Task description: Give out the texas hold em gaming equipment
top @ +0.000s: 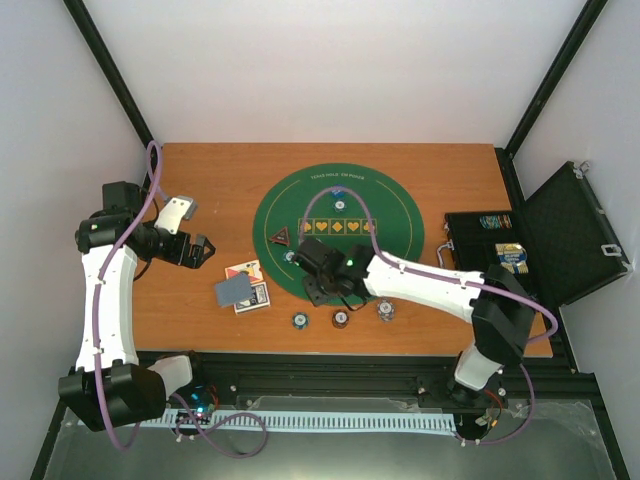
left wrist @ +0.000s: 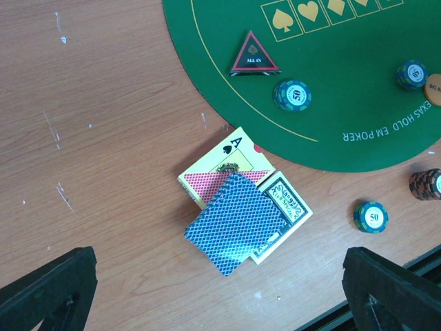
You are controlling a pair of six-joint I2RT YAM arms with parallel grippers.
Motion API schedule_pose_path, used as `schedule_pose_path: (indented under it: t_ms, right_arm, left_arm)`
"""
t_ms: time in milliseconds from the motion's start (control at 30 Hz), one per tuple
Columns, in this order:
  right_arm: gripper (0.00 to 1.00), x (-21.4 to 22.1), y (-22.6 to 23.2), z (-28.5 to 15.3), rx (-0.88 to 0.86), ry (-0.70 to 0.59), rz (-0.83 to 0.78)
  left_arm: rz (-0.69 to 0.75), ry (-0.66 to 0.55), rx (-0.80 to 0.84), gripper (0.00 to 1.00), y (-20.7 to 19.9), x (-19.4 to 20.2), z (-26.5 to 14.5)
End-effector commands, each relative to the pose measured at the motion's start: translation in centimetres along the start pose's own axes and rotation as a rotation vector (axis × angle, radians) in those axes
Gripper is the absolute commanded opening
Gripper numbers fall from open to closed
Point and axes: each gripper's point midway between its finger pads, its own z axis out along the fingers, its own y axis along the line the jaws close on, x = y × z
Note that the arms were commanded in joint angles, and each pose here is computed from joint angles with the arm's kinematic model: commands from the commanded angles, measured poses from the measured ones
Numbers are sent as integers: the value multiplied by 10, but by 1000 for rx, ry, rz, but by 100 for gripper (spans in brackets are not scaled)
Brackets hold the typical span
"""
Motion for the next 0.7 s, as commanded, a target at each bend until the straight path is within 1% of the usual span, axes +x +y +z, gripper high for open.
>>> schedule_pose_path:
  t_ms: [0,267,333,367,400,433,667]
  right_arm:
    - [18,-40,-6,2,47,-37,-36]
    - [17,-139,-30,42,75,-91,4]
    - [17,-153,-38,59,81,-83,17]
    - [17,-155,-43,75,86,-62,25]
    - [16,-162,-44,77,83,-68,31]
    - [16,-163,-48,90,85,-50,39]
    - [15,-163,-57,130,72,-2,65]
  left_arm:
    - [21,-43,-21,100,-1,-11,-13]
    - [15,-54,-1,100,-4,-15,-16]
    - [14,-56,5,100,-5,-16,-15]
    - [13,-53,7,100,-5,-15,-15]
    - [12,-53,8,100,-5,-15,-14]
    - [12,-52,8,100,-5,-15,-13]
    - [18,-46,12,100,-4,-12,-10]
